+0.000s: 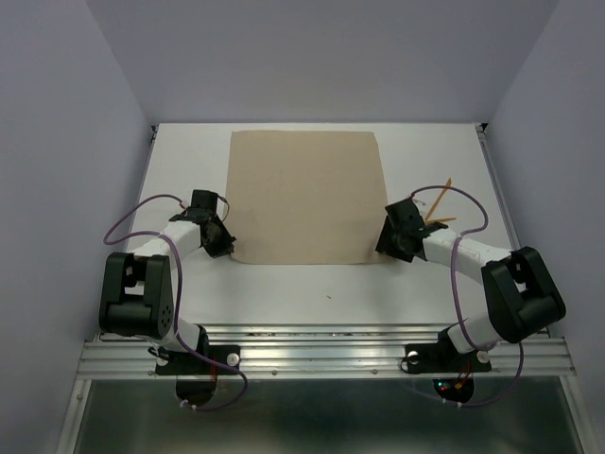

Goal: Fold the napkin into a case and place the utensils inside
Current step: Pick up the flattened napkin from the center of the board.

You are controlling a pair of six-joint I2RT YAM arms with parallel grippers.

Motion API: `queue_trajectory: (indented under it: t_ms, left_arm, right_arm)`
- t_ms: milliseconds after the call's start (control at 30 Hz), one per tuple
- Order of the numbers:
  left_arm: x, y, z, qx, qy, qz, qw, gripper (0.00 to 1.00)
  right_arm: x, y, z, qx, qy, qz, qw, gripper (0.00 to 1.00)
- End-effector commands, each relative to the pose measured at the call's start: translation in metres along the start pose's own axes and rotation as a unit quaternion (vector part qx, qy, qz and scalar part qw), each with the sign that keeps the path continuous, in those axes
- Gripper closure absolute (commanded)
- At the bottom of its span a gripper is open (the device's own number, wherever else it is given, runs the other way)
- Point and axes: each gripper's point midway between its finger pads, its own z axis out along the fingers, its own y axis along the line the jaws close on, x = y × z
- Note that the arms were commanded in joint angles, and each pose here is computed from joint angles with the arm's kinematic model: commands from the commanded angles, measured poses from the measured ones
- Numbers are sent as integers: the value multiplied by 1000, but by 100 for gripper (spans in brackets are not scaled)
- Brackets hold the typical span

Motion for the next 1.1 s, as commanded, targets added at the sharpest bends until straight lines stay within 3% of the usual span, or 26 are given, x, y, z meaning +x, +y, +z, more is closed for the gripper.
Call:
queue_trajectory:
  t_ms: [0,133,267,467,767,967,1033,1067]
  left_arm:
    - [-6,-7,-4,12,-10,6,1000,100]
    - [-6,-7,-4,14,-8,6,1000,100]
    - [-5,-7,-4,13,-8,7,1000,100]
    - [-4,-5,-5,13,-9,8,1000,100]
    - [-6,-7,-6,14,-11,8,1000,100]
    - [-7,-9,-5,16,-10,6,1000,100]
    - [-6,-9,-4,15,-9,8,1000,100]
    - [-6,-9,-4,15,-10,8,1000,100]
  right_arm:
    - [67,-36,0,47,104,-4,993,44]
    - [76,-38,1,44,110,1,993,56]
    - [78,-38,5,50,111,0,993,78]
    - [71,-35,5,49,97,5,994,99]
    - [37,-33,-25,33,15,34,999,99]
    - [42,-32,-34,19,22,43,999,99]
    - [48,-34,-32,22,30,45,998,87]
    - [55,-38,-29,25,39,46,998,64]
